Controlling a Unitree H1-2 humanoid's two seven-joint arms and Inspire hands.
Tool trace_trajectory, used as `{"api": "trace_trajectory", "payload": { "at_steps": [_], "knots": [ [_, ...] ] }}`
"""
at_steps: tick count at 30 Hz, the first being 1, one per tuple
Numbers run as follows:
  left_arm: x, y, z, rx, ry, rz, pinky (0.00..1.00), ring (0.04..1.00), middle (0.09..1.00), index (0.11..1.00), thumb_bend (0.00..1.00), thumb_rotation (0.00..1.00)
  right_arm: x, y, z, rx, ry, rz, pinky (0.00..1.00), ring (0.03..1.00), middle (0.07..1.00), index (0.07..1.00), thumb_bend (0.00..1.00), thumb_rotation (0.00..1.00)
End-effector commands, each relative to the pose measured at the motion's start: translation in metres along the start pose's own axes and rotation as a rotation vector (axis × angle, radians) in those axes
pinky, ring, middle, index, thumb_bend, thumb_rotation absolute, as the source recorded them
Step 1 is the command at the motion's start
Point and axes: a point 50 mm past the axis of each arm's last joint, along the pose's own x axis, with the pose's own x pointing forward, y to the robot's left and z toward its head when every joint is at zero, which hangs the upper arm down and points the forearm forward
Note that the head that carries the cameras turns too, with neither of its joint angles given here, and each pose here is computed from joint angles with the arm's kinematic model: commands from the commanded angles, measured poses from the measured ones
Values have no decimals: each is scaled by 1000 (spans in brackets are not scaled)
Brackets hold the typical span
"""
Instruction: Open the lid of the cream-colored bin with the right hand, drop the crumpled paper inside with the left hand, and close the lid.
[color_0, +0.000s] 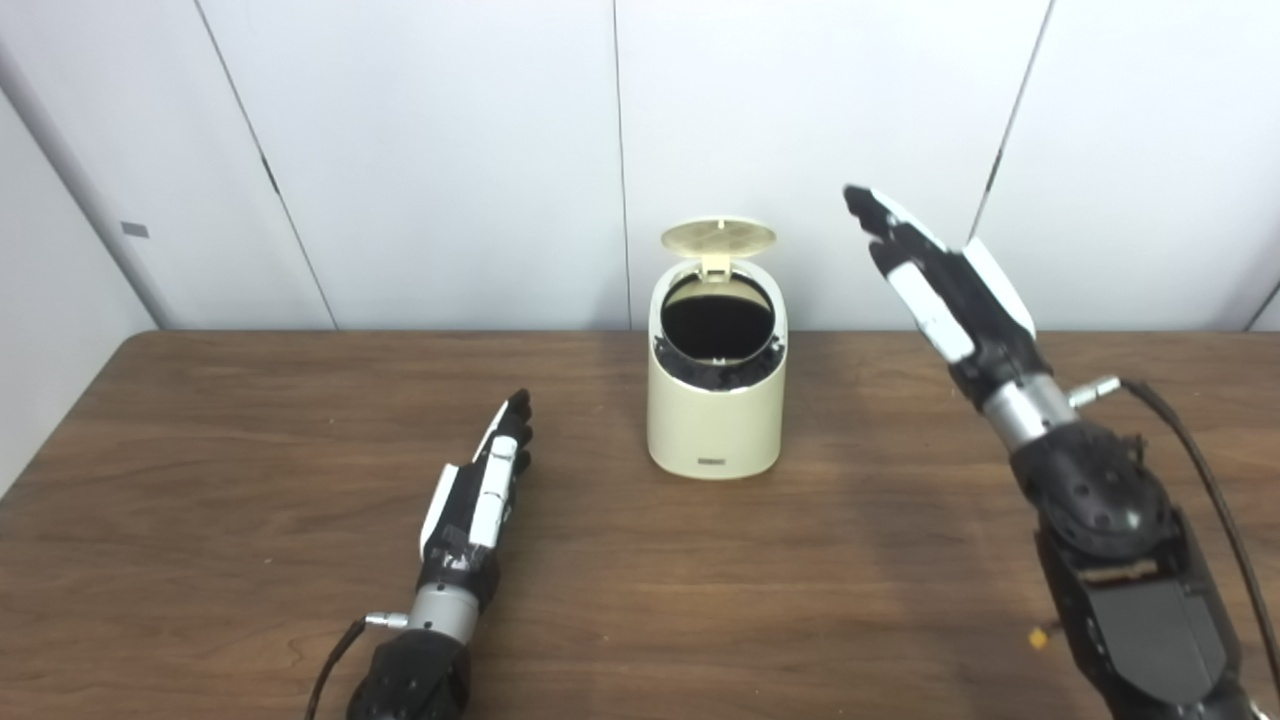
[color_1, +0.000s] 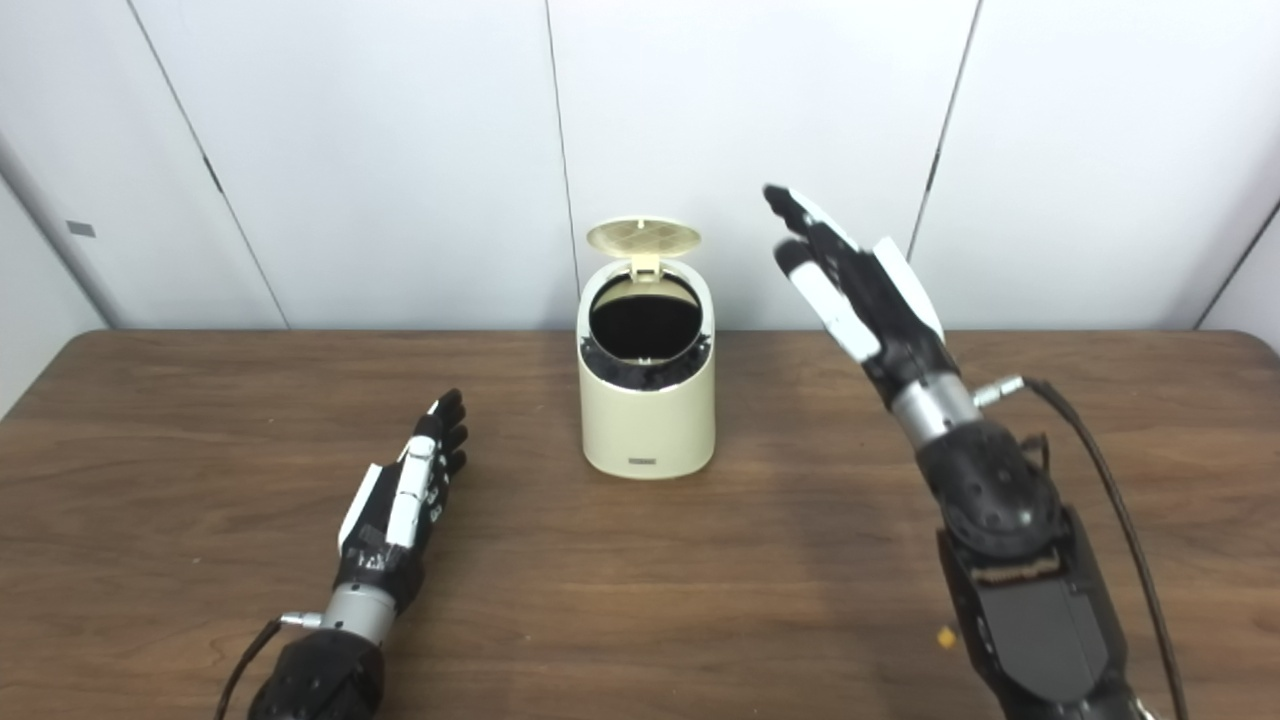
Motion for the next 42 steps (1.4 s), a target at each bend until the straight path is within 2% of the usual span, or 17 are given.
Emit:
{"api": "trace_trajectory", "payload": {
  "at_steps": [1, 4, 8, 15, 20, 26, 33, 42],
  "knots": [
    [3, -2, 4, -3, -40, -5, 1000, 1000, 1000, 1000, 595, 1000, 16, -14, 30, -105, -83, 0, 869, 928, 932, 902, 612, 1000],
    [2, -4, 2, -16, -37, -5, 1000, 1000, 1000, 1000, 589, 1000, 27, -10, 39, -184, -108, 31, 794, 889, 913, 890, 611, 1000],
    [2, -6, 1, -24, -22, -7, 1000, 1000, 1000, 1000, 593, 1000, 33, -4, 49, -220, -103, 63, 770, 874, 905, 882, 633, 1000],
    [3, -9, 0, -35, -21, -21, 1000, 1000, 1000, 1000, 576, 1000, 42, 3, 59, -324, -113, 141, 832, 902, 918, 894, 590, 1000],
    [3, -8, -1, -28, -19, -21, 1000, 1000, 1000, 1000, 587, 1000, 46, 6, 62, -397, -119, 172, 828, 893, 904, 879, 569, 1000],
    [4, -10, 1, -30, -26, -20, 1000, 1000, 1000, 1000, 581, 1000, 49, 10, 64, -451, -90, 197, 884, 971, 919, 868, 626, 1000],
    [6, -12, 2, -31, -20, -27, 1000, 1000, 1000, 1000, 591, 1000, 42, 9, 63, -509, -64, 231, 922, 1000, 954, 872, 649, 1000],
    [8, -12, 5, -18, -29, -29, 1000, 1000, 1000, 1000, 604, 1000, 28, 5, 56, -546, -46, 261, 933, 1000, 952, 877, 637, 1000]
  ]
}}
